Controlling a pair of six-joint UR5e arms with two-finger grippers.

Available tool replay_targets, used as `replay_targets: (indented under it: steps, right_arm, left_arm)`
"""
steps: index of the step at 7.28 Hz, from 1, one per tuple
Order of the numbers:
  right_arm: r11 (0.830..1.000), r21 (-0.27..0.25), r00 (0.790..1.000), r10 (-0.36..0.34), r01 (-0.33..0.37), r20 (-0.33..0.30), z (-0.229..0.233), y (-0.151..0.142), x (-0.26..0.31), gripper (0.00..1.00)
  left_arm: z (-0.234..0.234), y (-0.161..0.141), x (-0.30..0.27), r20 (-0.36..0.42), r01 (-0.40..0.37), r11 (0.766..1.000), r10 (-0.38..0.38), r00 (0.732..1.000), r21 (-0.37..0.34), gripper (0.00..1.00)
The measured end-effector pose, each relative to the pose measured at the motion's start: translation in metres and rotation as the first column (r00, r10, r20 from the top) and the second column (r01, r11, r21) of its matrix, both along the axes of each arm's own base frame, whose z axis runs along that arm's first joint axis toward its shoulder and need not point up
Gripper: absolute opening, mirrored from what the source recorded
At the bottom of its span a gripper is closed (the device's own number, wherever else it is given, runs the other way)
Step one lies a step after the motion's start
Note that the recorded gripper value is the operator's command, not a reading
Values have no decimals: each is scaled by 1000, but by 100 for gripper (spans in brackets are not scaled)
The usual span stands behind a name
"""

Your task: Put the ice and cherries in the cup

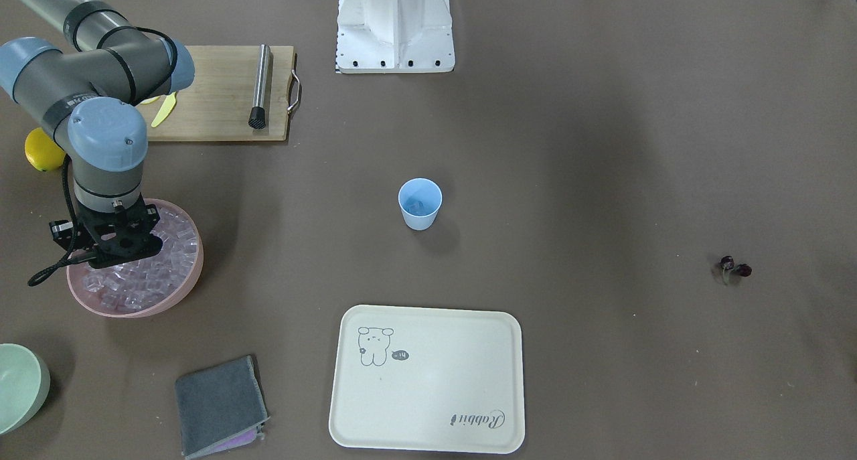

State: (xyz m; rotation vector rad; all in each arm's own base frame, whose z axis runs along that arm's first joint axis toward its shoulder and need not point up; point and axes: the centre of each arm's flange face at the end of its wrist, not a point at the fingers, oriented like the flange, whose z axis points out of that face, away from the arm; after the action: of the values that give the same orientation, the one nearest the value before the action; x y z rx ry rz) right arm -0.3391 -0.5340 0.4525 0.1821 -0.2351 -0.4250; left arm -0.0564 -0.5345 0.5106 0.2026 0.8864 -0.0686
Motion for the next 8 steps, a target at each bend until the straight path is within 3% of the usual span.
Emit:
replay_targets:
  steps: [1,2,3,5,6,7,8]
  right_arm:
    - [1000,4,1000,-4,4,-3,-1,-1,0,27]
    - [1000,4,1000,-4,4,-7,1,-2,1,28]
    - [1000,4,1000,-4,4,-9,1,-3,1,44]
    - [1000,17,1000,9,-9,17,-15,-10,9,49]
    - [1000,15,998,24,-26,66,-34,-18,17,66]
    - [999,-9,987,54,-53,151,-54,-25,30,66]
    - [994,-53,964,104,-94,246,-73,-29,39,64]
  left_arm:
    - [1,0,0,1,0,1000,0,1000,0,98]
    - [1,-1,0,1,0,1000,0,1000,0,98]
    - [1,-1,0,1,0,1000,0,1000,-1,98]
    - [1,-1,1,1,-2,1000,2,1000,-1,98]
    - [1,-1,1,1,-3,1000,3,1000,-1,98]
    - [1,-1,1,1,-3,1000,3,1000,-2,98]
    - [1,-1,2,1,-3,1000,3,1000,-2,98]
